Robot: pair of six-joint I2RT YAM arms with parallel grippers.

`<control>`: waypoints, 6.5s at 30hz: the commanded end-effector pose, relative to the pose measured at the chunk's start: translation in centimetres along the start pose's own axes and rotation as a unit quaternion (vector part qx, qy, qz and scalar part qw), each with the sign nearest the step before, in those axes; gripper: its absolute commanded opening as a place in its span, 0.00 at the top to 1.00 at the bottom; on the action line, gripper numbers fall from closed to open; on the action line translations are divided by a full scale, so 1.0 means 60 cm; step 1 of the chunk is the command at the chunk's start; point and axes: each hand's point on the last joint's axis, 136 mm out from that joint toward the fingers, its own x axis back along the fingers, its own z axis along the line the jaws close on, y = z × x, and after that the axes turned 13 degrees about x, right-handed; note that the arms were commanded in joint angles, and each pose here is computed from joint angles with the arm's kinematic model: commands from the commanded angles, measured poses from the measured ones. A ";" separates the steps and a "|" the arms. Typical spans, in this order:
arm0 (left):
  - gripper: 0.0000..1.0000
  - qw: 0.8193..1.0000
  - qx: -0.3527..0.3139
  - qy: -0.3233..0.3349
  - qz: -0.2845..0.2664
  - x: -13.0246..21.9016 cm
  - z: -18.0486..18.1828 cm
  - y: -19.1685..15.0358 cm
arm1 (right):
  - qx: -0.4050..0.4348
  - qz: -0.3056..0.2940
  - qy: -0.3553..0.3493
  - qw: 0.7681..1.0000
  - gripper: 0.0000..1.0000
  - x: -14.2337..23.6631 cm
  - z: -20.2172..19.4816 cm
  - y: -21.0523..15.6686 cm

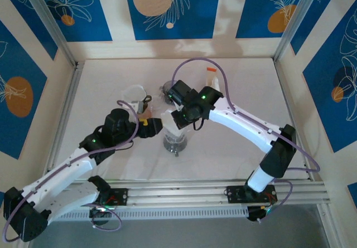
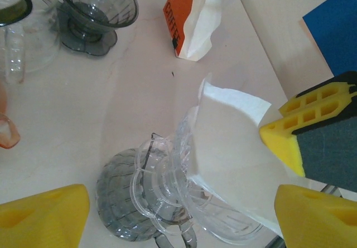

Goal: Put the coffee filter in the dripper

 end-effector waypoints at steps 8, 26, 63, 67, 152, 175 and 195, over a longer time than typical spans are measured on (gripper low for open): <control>0.17 1.000 0.004 -0.021 0.016 -0.025 -0.019 0.007 | 0.038 0.024 -0.055 0.997 1.00 -0.023 -0.015 -0.016; 0.27 0.998 0.020 0.016 0.050 -0.055 0.026 -0.023 | 0.043 0.022 -0.068 0.997 0.87 -0.025 -0.010 -0.018; 0.31 0.998 0.035 0.009 0.048 -0.039 0.027 -0.018 | -0.013 -0.060 -0.032 0.998 0.64 0.034 -0.033 0.006; 0.32 0.998 0.040 0.012 0.050 -0.043 0.034 -0.021 | -0.017 -0.063 -0.008 0.998 0.64 0.029 -0.027 0.013; 0.38 0.995 0.078 0.012 0.060 -0.047 0.059 -0.042 | -0.009 -0.058 -0.073 0.996 0.59 0.028 -0.038 0.018; 0.35 0.995 0.083 0.006 0.061 -0.050 0.057 -0.040 | -0.061 -0.014 -0.022 0.998 0.51 -0.029 -0.060 0.008; 0.26 0.994 0.087 -0.005 0.058 -0.046 0.046 -0.034 | -0.079 -0.035 0.011 0.996 0.53 -0.015 -0.032 -0.026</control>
